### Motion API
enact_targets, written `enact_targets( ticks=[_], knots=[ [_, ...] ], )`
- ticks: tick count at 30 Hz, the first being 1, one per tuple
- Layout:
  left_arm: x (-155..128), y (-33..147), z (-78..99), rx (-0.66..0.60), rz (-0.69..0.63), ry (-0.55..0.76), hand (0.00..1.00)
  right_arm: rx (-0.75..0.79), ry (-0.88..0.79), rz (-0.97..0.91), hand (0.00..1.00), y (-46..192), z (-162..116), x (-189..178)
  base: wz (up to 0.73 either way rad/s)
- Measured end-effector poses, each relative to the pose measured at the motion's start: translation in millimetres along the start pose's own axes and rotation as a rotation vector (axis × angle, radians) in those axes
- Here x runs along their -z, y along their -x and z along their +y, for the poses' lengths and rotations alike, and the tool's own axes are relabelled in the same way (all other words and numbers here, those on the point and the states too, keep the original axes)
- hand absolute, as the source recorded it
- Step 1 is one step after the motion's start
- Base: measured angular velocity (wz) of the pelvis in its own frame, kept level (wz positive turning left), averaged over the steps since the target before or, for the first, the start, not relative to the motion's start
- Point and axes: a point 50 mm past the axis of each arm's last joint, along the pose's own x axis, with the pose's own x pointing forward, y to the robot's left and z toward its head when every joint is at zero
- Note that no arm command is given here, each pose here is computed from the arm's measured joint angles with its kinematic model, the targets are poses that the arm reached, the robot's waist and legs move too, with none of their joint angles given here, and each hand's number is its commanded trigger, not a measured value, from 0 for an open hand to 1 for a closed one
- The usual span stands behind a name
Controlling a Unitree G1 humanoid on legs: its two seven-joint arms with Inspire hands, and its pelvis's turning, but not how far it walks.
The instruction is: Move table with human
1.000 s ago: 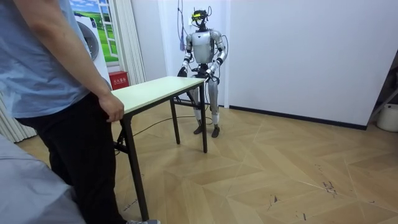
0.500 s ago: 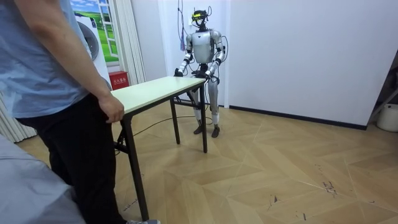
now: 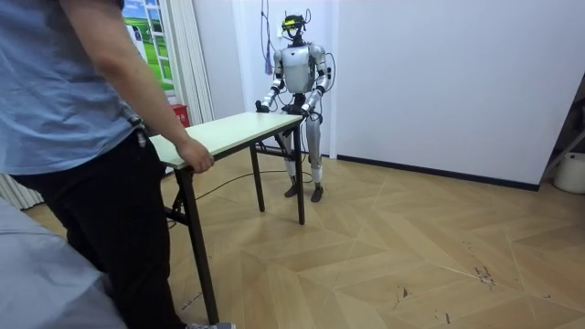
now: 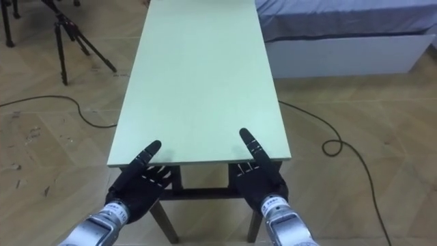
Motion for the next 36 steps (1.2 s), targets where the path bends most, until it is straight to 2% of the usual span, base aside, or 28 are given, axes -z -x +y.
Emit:
enact_targets(
  ticks=[3, 4, 5, 6, 7, 25, 36],
  knots=[
    [0.0, 0.0, 0.0, 0.0, 0.0, 0.0, 0.0, 0.0, 0.003, -0.001, 0.0, 0.0, 0.1, -0.1, 0.0],
    [0.0, 0.0, 0.1, 0.0, 0.0, 0.0, 0.24, 0.0, 0.012, -0.001, 0.38, -0.2, 0.2, -0.2, 0.0],
    [0.1, 0.0, 0.0, 0.0, 0.0, 0.0, 0.64, 0.0, 0.026, -0.002, 0.75, -0.2, 0.3, -0.3, 0.0],
    [0.2, 0.0, 0.0, 0.0, 0.0, 0.0, 0.96, 0.0, 0.028, -0.002, 1.0, -0.3, 0.3, -0.3, 0.0],
    [0.3, -0.1, -0.1, 0.0, 0.001, 0.002, 1.0, 0.0, 0.035, -0.002, 1.0, -0.3, 0.4, -0.4, 0.0],
    [8.2, -2.5, -11.9, 0.007, -0.007, 0.073, 1.0, 0.042, 0.056, -0.024, 1.0, 0.2, -6.7, -5.1, -0.01],
    [8.5, -2.7, -13.3, -0.013, -0.015, 0.038, 1.0, 0.046, 0.064, -0.033, 1.0, -0.1, -6.7, -4.0, 0.0]
  ],
)
